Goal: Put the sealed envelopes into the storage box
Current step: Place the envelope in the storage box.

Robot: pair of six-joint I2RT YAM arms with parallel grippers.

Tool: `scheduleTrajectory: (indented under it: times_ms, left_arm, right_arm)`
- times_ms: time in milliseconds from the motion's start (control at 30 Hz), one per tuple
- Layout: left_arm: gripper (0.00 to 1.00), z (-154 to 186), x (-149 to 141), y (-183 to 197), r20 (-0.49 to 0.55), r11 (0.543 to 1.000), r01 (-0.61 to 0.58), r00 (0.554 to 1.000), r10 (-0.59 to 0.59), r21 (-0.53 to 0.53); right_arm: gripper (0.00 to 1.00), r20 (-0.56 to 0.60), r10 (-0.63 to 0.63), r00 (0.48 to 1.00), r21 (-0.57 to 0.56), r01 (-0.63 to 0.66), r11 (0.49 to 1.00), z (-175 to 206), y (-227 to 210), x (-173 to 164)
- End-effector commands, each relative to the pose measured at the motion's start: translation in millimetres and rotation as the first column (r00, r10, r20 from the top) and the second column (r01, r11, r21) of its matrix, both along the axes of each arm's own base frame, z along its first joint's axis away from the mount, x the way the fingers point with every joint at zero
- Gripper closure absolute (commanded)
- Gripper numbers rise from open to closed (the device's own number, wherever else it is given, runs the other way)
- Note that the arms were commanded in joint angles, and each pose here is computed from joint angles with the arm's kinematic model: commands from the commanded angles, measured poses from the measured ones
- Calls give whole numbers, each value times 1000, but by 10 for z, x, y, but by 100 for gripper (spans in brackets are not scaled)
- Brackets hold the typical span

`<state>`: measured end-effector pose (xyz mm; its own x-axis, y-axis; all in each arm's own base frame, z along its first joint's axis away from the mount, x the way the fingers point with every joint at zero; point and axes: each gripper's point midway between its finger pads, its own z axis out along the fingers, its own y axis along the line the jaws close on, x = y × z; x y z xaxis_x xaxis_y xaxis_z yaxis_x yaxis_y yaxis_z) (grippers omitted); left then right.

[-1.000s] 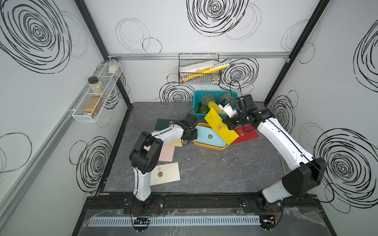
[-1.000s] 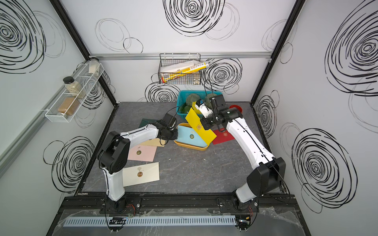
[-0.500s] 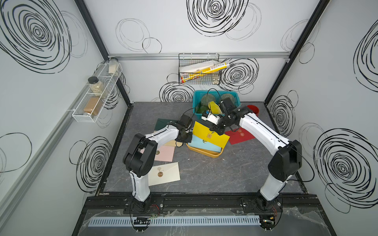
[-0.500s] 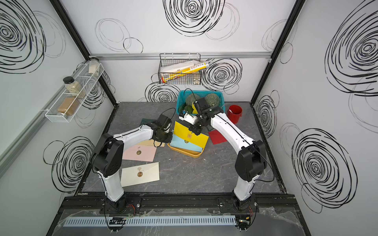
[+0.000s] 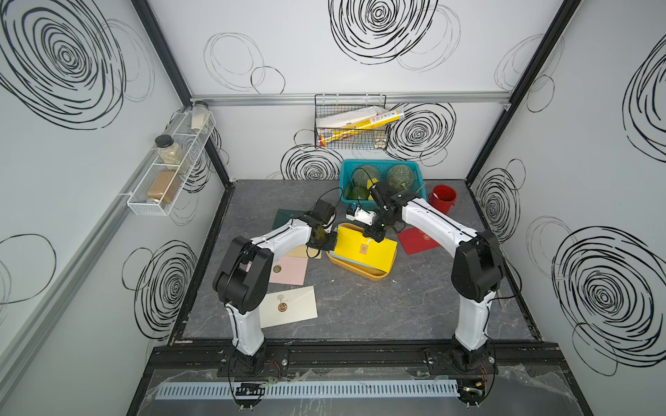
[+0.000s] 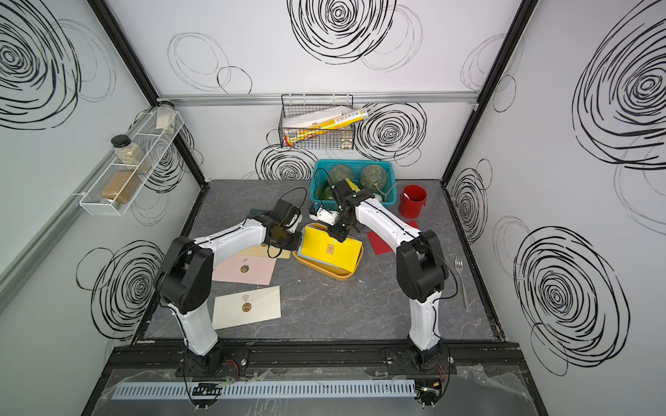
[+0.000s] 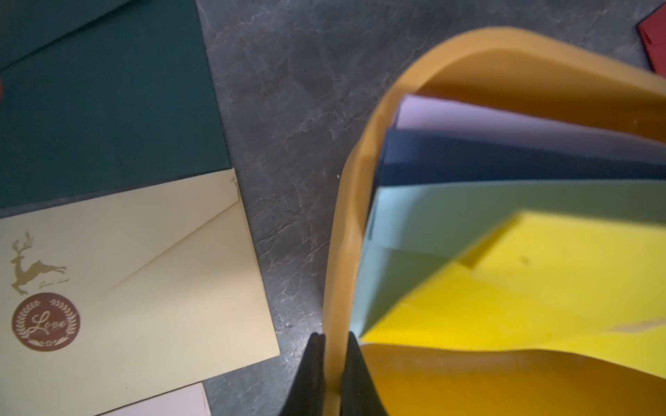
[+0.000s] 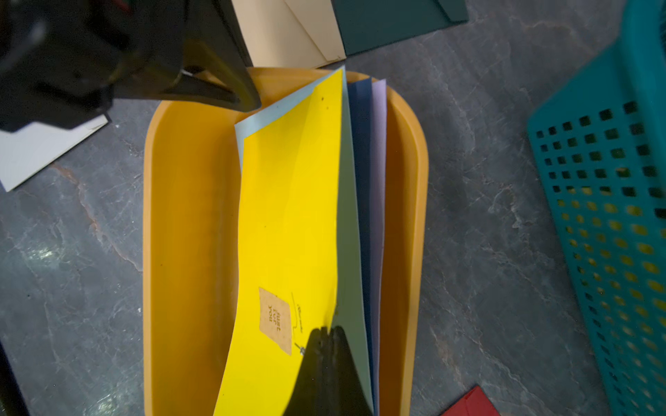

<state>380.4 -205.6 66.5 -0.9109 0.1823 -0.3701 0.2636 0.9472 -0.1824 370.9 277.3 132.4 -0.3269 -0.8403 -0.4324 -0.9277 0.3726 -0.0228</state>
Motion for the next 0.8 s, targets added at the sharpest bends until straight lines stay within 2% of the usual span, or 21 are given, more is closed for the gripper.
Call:
scheduleTrajectory:
  times_ms: [0,133,333,600,633,733,767]
  left_arm:
    - [95,147,7,5,36,1000,7,999,-6,-20]
    - [95,137,15,-22,31,999,3,1000,-2,-36]
    - [95,106,41,12,14,998,-37,999,38,-58]
    - [95,131,53,9,-8,983,-108,994,108,-149]
    - [95,123,49,10,-12,981,-115,993,115,-154]
    - [95,114,61,28,-18,977,-138,990,137,-161]
    - [96,112,68,28,-18,976,-145,989,144,-163]
  right_arm:
    - [100,123,-39,992,21,36,999,333,73,278]
    - [100,128,-40,991,39,35,999,408,134,340]
    - [100,53,-55,997,16,54,998,90,65,188]
    - [100,14,-125,992,44,125,991,-45,54,134]
    - [95,17,-143,990,32,142,989,-63,31,152]
    - [64,62,-197,978,5,197,980,-6,-70,245]
    - [60,94,-223,970,17,222,975,73,-97,310]
